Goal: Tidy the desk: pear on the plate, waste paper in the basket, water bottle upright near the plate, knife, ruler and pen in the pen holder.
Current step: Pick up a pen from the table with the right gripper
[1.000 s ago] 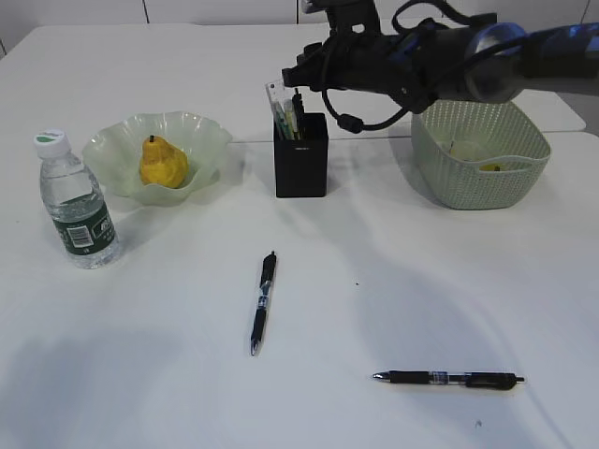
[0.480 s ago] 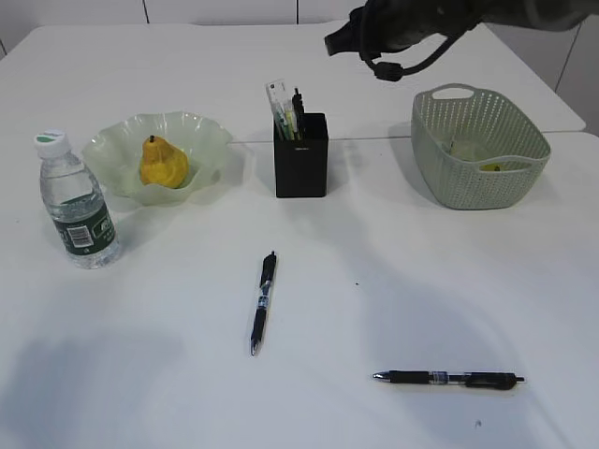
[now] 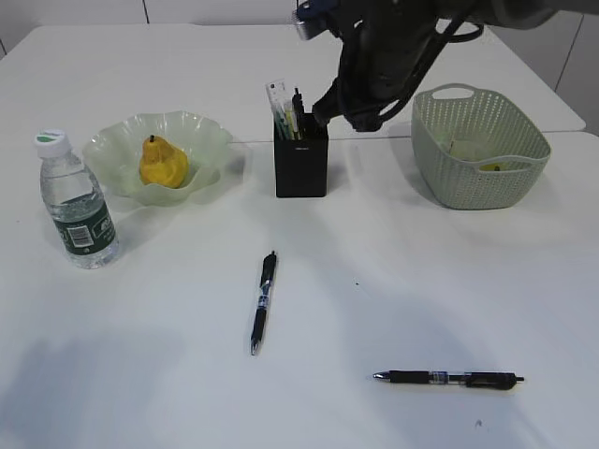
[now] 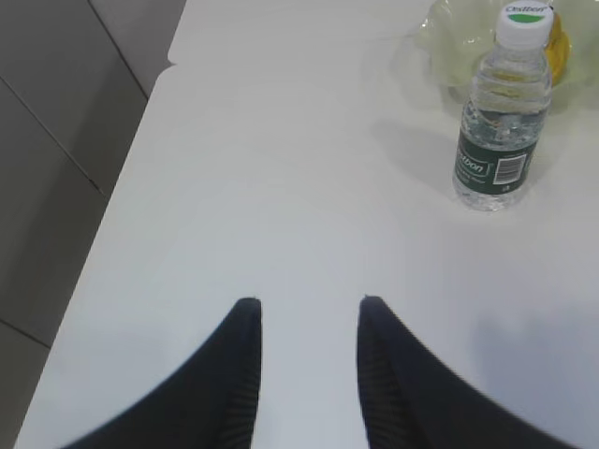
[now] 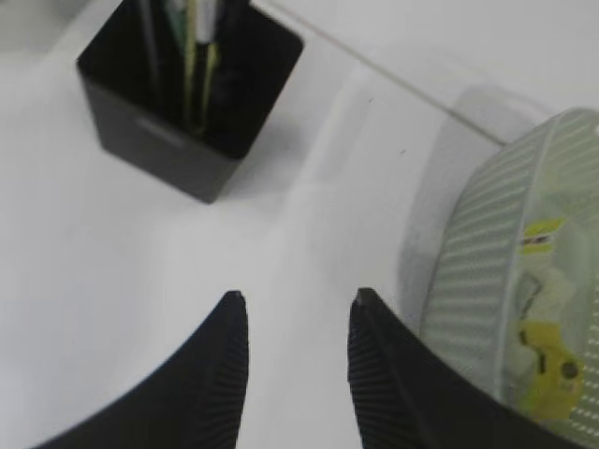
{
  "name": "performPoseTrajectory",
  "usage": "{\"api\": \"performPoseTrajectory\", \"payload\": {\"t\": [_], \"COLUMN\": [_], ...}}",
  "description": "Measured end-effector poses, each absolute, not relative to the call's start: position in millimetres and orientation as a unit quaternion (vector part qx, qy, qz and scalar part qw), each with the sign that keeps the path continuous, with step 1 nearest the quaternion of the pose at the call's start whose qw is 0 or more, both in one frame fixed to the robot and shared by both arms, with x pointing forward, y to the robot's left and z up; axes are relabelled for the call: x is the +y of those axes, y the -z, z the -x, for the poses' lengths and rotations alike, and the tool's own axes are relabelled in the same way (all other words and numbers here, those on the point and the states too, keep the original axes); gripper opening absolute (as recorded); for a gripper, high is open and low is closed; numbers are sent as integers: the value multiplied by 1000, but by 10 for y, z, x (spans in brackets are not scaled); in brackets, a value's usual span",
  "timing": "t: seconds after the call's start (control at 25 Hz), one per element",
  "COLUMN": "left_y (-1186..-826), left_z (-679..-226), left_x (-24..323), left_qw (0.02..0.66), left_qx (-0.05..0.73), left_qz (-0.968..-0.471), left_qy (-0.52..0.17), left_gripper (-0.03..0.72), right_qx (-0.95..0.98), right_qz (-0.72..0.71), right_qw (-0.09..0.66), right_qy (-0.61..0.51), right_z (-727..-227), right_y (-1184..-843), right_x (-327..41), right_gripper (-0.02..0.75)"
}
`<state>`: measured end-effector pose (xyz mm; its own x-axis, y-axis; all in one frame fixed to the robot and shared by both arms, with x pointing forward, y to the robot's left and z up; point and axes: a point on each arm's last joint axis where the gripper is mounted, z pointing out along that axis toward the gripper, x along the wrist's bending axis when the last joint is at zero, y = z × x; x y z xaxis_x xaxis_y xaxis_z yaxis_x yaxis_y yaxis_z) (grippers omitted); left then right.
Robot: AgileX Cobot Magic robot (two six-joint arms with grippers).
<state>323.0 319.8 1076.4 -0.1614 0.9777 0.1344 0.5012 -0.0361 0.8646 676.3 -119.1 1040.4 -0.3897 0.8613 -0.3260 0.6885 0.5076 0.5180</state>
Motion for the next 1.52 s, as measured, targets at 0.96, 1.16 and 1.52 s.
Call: {"api": "performPoseTrajectory", "payload": {"t": [0.96,1.16,1.52], "left_y": [-10690,-10684,-10684], "left_z": [-3159,-3153,-3153], "left_x": [3273,3277,3277], "left_qw": [213,209,209], "left_qx": [656,658,658], "left_qz": [-594,-595,-595], "left_qy": [-414,-413,-413], "left_gripper": [239,239,239], "right_qx": [684,647,655], "right_qz": [-707,-740,-741], "right_qw": [-58,-83,-94], "right_qy": [-169,-164,-110], "right_z": [-6263,-6255,-6262], "right_y": [-10414,-10389,-9875], "right_x": [-862,-836,-549], "right_gripper": [300,302,301]}}
